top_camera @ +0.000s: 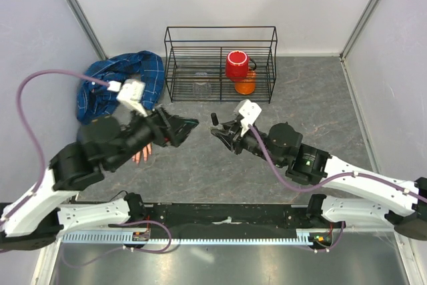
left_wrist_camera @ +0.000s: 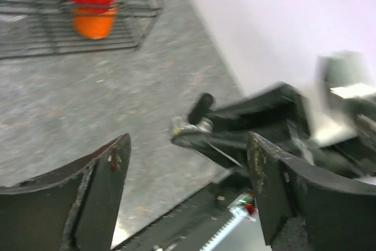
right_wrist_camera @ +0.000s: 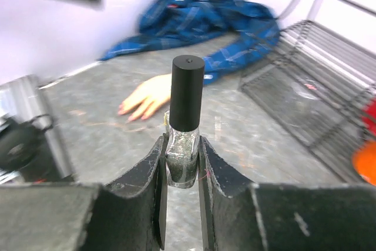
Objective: Paint the nails
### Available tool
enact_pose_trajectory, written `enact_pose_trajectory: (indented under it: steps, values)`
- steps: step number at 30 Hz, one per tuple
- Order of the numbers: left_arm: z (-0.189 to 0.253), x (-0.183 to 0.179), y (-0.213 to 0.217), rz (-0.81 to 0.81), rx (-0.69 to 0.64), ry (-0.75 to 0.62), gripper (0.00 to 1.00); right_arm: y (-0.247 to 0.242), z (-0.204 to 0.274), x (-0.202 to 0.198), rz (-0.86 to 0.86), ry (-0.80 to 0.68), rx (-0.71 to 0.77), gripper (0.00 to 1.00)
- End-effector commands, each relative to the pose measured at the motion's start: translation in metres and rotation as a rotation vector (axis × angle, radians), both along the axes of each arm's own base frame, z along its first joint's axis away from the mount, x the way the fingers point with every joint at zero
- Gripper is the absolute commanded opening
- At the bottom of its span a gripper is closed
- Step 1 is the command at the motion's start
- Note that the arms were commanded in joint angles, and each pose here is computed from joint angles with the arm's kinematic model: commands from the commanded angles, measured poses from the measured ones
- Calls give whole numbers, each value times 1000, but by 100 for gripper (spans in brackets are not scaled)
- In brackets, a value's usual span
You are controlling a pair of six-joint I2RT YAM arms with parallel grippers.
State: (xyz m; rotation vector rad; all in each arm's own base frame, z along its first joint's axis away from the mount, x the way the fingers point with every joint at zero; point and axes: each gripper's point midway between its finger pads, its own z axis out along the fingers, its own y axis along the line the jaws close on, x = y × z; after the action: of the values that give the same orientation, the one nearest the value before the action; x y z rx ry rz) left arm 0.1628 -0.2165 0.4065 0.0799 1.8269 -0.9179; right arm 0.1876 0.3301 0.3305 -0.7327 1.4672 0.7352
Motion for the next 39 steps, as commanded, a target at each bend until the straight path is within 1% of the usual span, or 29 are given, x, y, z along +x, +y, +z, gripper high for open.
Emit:
enact_pose_trajectory:
  steps: [1, 2, 3, 4, 5, 6, 8, 9, 10, 11, 15, 18, 21, 25, 28, 31, 32, 34, 35, 36, 37, 38, 39]
  values:
    - [29, -35, 1, -207, -97, -130, 86, 5, 14, -38, 262, 23, 92, 0]
    - [33, -43, 0, -250, -113, -156, 86, 7, 16, -55, 360, 54, 110, 0]
    - [30, -55, -5, -331, -100, -178, 86, 4, 20, -56, 391, 63, 123, 0]
    - [33, -60, -3, -354, -110, -198, 86, 2, 23, -63, 436, 79, 136, 0]
    - [31, -62, -4, -372, -106, -203, 85, 3, 24, -78, 530, 92, 140, 0]
    - [24, -65, -7, -396, -88, -209, 85, 0, 31, -84, 554, 107, 174, 0]
    - [25, -69, -7, -421, -101, -243, 83, -2, 33, -92, 587, 121, 196, 0]
    - [20, -77, -13, -481, -92, -260, 81, -4, 38, -96, 605, 134, 221, 0]
    - [24, -80, -15, -503, -110, -283, 80, -5, 40, -98, 614, 140, 233, 0]
    - [23, -82, -20, -524, -107, -284, 79, -5, 40, -101, 627, 149, 242, 0]
    - [23, -86, -39, -602, -93, -282, 75, -6, 52, -124, 765, 164, 280, 0]
    - [26, -92, -50, -663, -101, -285, 70, -7, 52, -128, 790, 178, 281, 0]
    - [28, -98, -56, -707, -113, -292, 69, -11, 54, -125, 769, 166, 283, 0]
    - [21, -96, -67, -733, -94, -271, 69, -14, 55, -124, 775, 153, 286, 0]
    - [24, -100, -75, -779, -112, -289, 65, -14, 53, -123, 784, 147, 266, 0]
    - [27, -98, -79, -785, -114, -293, 54, -16, 52, -120, 785, 135, 259, 0]
    - [29, -98, -80, -786, -116, -296, 45, -16, 54, -121, 788, 133, 265, 0]
    - [30, -97, -80, -782, -114, -295, 35, -16, 54, -120, 788, 132, 265, 0]
    - [30, -95, -82, -781, -110, -298, 21, -15, 52, -119, 780, 139, 259, 0]
    - [31, -95, -82, -779, -107, -300, 16, -15, 51, -113, 747, 134, 258, 0]
    - [23, -91, -83, -770, -75, -271, 4, -14, 51, -109, 718, 135, 258, 0]
    - [25, -81, -84, -719, -52, -267, 2, -14, 48, -104, 685, 147, 247, 0]
    - [21, -73, -84, -680, -27, -248, 2, -13, 47, -88, 599, 136, 248, 0]
